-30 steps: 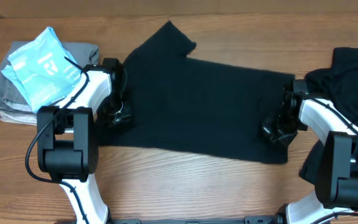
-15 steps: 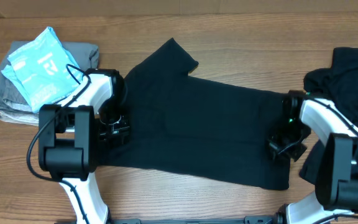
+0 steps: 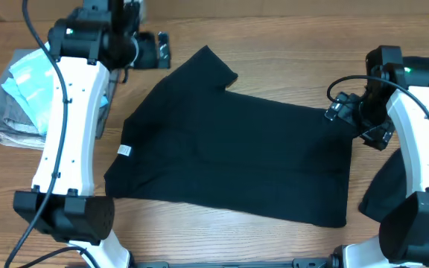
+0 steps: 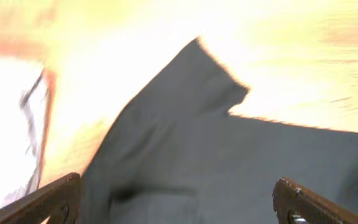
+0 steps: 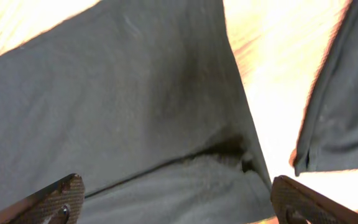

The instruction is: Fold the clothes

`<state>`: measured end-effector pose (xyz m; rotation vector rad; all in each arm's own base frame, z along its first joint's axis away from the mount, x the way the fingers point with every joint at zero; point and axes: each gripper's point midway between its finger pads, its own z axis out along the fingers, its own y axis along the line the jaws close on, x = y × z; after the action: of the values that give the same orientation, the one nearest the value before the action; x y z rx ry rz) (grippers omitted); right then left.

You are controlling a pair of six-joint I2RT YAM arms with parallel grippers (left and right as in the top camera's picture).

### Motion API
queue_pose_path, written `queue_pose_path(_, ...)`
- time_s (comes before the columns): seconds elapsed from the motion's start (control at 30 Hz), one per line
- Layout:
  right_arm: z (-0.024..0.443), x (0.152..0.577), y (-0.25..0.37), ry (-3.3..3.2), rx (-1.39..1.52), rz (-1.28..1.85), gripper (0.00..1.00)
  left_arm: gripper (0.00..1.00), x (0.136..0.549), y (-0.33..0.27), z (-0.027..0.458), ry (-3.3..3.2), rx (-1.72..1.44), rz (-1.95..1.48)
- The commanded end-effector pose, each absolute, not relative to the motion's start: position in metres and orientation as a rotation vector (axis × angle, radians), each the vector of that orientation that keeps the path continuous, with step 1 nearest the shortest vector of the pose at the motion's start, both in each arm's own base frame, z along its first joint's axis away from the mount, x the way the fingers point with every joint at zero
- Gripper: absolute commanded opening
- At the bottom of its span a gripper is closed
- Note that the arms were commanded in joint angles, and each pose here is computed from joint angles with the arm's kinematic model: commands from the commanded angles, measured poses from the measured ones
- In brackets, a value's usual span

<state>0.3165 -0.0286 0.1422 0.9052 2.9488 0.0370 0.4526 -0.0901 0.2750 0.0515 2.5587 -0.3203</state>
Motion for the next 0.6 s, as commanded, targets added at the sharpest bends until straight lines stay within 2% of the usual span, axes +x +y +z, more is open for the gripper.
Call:
queue_pose_path(0.0, 0.142, 0.329, -0.032, 2.945, 0.79, 0.025, 1.0, 1.0, 0.476, -0.12, 0.249, 2.552, 0.239, -0.347)
queue_pose_path(0.3, 0.118, 0.368, -0.049, 2.863, 0.783, -0.046, 1.0, 0.97, 0.546, -0.152, 0.146, 2.529, 0.438, -0.297)
queue_pose_path(0.57, 0.108, 0.375, -0.051, 2.856, 0.766, -0.045, 1.0, 0.94, 0.583, -0.174, 0.063, 2.477, 0.598, -0.164)
